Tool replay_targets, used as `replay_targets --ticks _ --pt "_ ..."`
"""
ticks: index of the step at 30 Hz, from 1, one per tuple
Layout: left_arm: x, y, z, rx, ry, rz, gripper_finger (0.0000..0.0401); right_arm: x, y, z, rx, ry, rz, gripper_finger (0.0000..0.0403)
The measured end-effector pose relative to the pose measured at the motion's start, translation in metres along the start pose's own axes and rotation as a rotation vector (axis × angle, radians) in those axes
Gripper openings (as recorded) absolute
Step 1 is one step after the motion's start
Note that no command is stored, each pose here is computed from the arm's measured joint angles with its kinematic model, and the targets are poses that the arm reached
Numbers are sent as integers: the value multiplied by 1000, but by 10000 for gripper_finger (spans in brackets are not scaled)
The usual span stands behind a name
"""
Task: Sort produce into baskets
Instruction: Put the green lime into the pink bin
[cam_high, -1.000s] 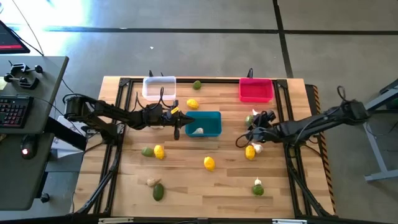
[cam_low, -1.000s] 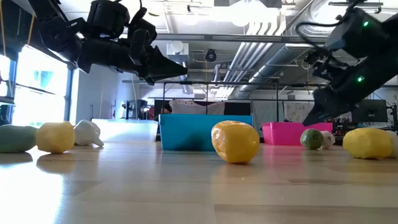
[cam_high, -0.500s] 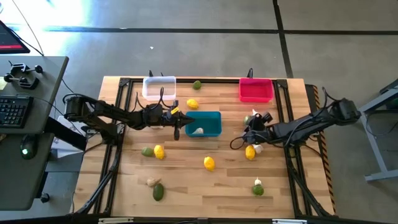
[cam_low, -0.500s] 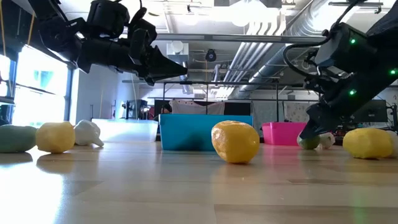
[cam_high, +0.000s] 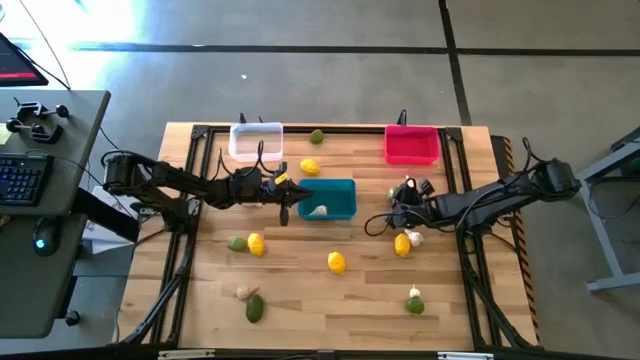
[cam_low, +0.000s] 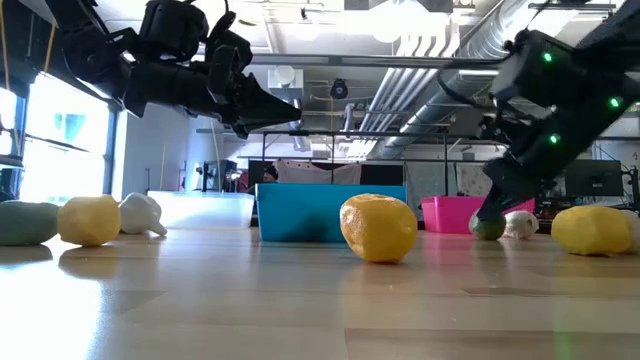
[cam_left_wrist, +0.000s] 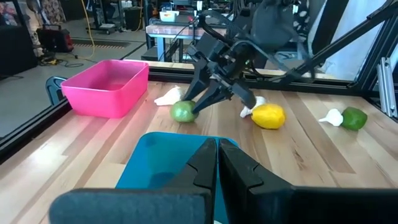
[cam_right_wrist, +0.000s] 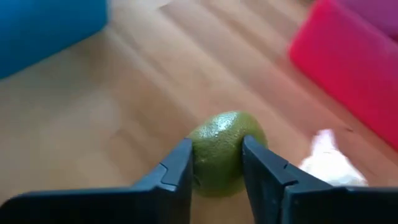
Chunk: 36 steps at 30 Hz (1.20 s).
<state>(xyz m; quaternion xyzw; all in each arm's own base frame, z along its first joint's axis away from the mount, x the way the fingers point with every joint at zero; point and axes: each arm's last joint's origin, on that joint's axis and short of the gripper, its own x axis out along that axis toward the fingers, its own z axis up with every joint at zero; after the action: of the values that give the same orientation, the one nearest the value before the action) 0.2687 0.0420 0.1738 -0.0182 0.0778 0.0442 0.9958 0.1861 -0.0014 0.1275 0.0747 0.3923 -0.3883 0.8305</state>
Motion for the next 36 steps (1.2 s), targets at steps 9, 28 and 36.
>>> replay_targets --ticks 9,28,36 --pt "0 0 0 -1 2 0 3 -25 -10 48 24 12 -5 70" --pt "0 0 -5 -20 51 -1 3 -11 -27 56 236 240 105 245" --pt "0 0 -5 -20 54 -2 3 13 -19 47 194 343 64 261"
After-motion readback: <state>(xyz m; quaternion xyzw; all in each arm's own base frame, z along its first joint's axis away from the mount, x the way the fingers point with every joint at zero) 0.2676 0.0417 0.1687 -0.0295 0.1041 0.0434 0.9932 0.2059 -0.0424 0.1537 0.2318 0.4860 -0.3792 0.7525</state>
